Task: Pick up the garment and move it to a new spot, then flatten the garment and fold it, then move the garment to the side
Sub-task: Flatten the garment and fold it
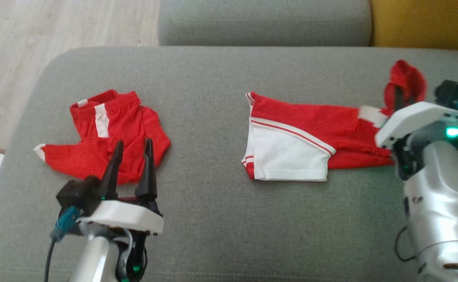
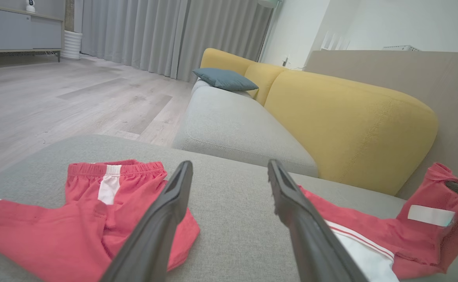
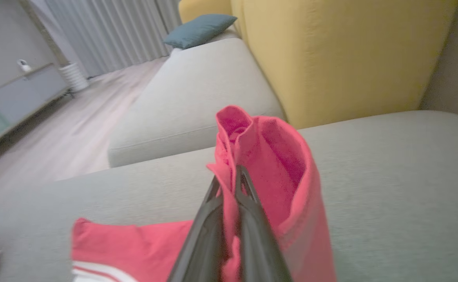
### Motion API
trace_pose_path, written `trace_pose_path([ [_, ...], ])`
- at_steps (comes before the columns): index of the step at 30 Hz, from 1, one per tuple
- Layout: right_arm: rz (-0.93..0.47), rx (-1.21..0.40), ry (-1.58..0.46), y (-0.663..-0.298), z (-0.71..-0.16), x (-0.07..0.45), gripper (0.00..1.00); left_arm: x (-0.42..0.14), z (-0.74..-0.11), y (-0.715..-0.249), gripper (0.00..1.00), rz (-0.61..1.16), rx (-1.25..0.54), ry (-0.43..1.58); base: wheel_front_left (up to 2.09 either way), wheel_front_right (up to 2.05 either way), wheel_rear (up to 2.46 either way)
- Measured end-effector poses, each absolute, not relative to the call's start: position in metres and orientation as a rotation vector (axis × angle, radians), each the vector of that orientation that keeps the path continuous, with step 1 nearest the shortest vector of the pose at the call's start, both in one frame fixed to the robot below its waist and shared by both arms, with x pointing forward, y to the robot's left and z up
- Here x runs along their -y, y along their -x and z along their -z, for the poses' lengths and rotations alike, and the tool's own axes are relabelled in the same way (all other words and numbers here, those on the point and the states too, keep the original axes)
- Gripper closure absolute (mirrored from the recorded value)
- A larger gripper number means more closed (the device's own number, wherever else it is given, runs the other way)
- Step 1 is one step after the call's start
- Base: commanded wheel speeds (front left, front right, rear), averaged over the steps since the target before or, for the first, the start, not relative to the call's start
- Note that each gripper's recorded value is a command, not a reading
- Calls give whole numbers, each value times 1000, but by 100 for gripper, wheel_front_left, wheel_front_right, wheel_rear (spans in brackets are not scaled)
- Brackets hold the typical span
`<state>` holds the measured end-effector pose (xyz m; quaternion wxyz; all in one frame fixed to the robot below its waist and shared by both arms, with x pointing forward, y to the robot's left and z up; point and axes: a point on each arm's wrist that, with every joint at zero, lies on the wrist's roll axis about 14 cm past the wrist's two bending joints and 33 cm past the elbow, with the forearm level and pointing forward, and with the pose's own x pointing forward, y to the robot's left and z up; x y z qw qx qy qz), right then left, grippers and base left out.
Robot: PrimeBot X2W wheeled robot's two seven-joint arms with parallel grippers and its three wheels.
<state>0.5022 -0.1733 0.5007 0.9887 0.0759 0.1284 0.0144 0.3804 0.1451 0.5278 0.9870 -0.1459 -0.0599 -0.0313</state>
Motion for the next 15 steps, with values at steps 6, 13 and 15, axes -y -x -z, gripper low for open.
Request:
trace_pose_path([
  [6, -244, -253, -229, -492, -509, 97, 100, -158, -530, -365, 0, 26, 134, 291, 0, 0, 0],
  [13, -386, -309, -269, -479, -485, 42, 100, -162, -520, -360, 0, 8, 106, 289, 0, 0, 0],
  [15, -411, -328, -273, -477, -476, 31, 100, -165, -517, -359, 0, -5, 97, 294, 0, 0, 0],
])
